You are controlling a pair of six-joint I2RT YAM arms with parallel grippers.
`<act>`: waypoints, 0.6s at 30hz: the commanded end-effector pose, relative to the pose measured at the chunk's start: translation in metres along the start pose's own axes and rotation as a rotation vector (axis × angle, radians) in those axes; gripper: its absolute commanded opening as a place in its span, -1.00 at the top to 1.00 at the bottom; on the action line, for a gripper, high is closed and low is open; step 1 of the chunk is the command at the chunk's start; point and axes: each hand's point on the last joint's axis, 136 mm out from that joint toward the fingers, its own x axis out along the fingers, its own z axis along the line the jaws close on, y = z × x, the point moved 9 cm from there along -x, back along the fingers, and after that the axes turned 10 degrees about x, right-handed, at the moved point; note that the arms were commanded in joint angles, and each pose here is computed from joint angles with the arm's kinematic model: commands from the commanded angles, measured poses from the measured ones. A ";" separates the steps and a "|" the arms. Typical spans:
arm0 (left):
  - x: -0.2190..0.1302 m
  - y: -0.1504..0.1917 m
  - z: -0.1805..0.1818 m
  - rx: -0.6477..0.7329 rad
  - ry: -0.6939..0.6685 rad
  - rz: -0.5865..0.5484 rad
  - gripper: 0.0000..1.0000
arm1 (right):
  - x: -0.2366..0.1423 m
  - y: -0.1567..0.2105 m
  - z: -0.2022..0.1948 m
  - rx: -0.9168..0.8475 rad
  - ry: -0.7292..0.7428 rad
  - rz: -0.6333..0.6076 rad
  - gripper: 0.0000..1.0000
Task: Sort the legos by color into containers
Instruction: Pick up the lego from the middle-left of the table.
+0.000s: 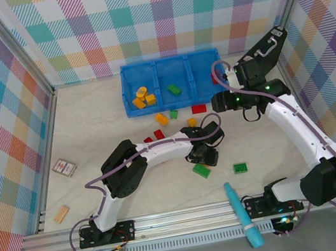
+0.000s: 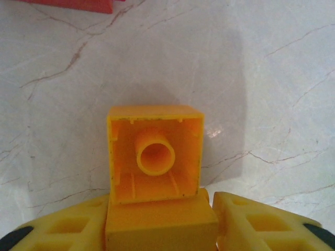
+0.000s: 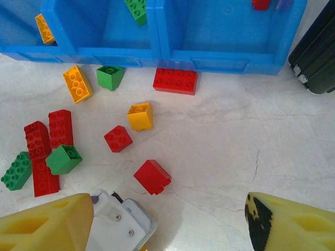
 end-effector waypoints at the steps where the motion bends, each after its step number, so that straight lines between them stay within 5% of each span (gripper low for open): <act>1: 0.006 0.007 -0.001 0.006 -0.018 0.054 0.14 | -0.016 -0.005 0.002 -0.012 -0.010 -0.034 -0.53; 7: -0.008 0.009 0.009 0.000 -0.034 0.089 0.33 | -0.018 0.002 -0.003 0.002 0.032 -0.036 -0.53; 18: -0.150 -0.026 0.095 -0.047 0.000 -0.163 0.30 | -0.011 0.061 -0.023 0.209 0.038 0.054 -0.53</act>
